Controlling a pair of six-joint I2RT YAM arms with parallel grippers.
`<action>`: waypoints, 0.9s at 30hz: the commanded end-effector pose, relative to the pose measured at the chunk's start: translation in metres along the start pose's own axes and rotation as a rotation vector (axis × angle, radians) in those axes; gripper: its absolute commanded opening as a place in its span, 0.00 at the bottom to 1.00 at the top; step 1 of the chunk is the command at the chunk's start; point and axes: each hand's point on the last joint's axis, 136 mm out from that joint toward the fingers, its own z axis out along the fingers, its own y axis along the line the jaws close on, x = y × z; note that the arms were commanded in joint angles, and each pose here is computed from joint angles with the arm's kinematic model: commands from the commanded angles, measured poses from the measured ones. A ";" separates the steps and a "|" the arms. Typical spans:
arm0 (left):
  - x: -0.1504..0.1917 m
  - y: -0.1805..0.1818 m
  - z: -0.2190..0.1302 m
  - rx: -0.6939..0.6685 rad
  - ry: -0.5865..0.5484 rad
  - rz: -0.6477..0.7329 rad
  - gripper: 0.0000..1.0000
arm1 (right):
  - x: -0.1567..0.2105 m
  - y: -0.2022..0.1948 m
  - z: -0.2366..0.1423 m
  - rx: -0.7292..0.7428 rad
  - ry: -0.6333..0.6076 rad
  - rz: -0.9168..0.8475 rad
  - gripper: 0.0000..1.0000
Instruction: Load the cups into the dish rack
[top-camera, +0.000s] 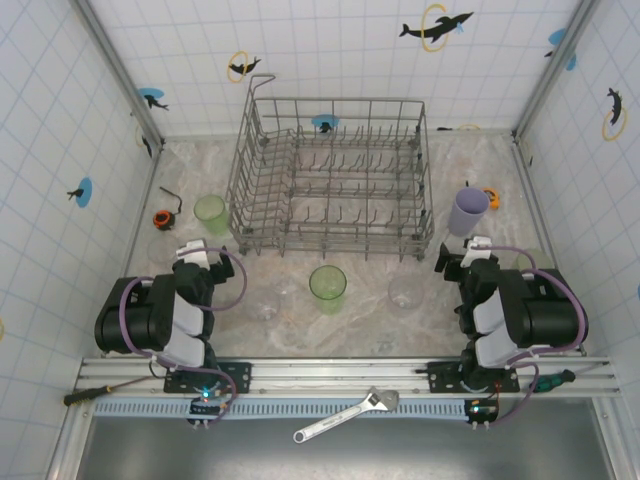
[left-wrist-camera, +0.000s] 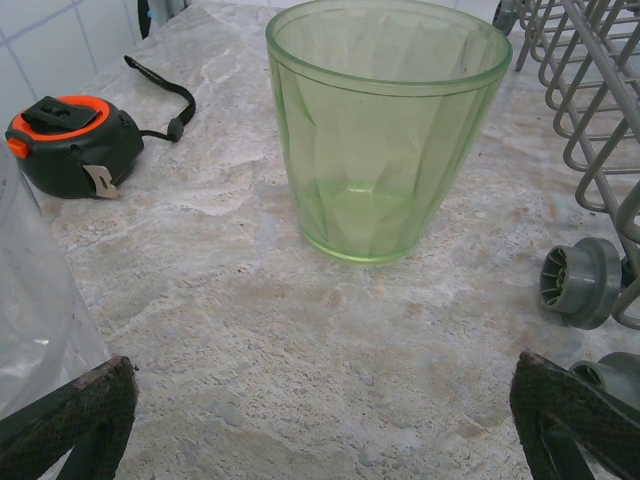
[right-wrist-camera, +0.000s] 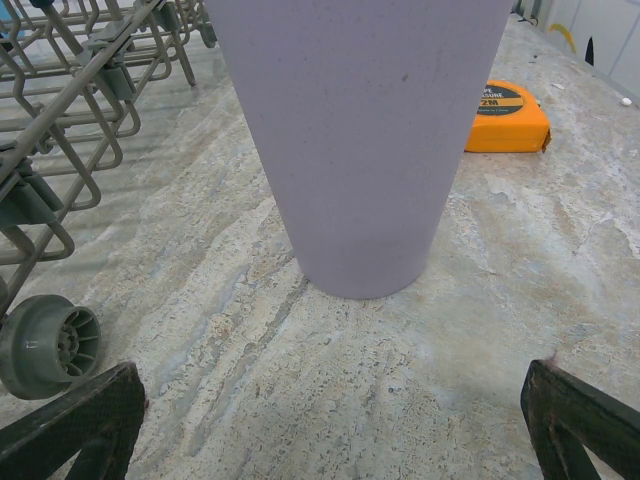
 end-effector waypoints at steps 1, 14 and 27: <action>-0.007 -0.001 0.001 0.007 -0.024 -0.012 0.97 | 0.000 0.000 -0.002 -0.001 -0.004 -0.008 1.00; -0.032 0.031 0.006 -0.194 -0.022 -0.079 0.98 | -0.020 -0.009 -0.004 0.097 -0.014 -0.026 1.00; -0.117 0.025 0.018 -0.243 -0.022 -0.173 0.98 | -0.079 -0.019 -0.006 0.195 -0.021 0.143 1.00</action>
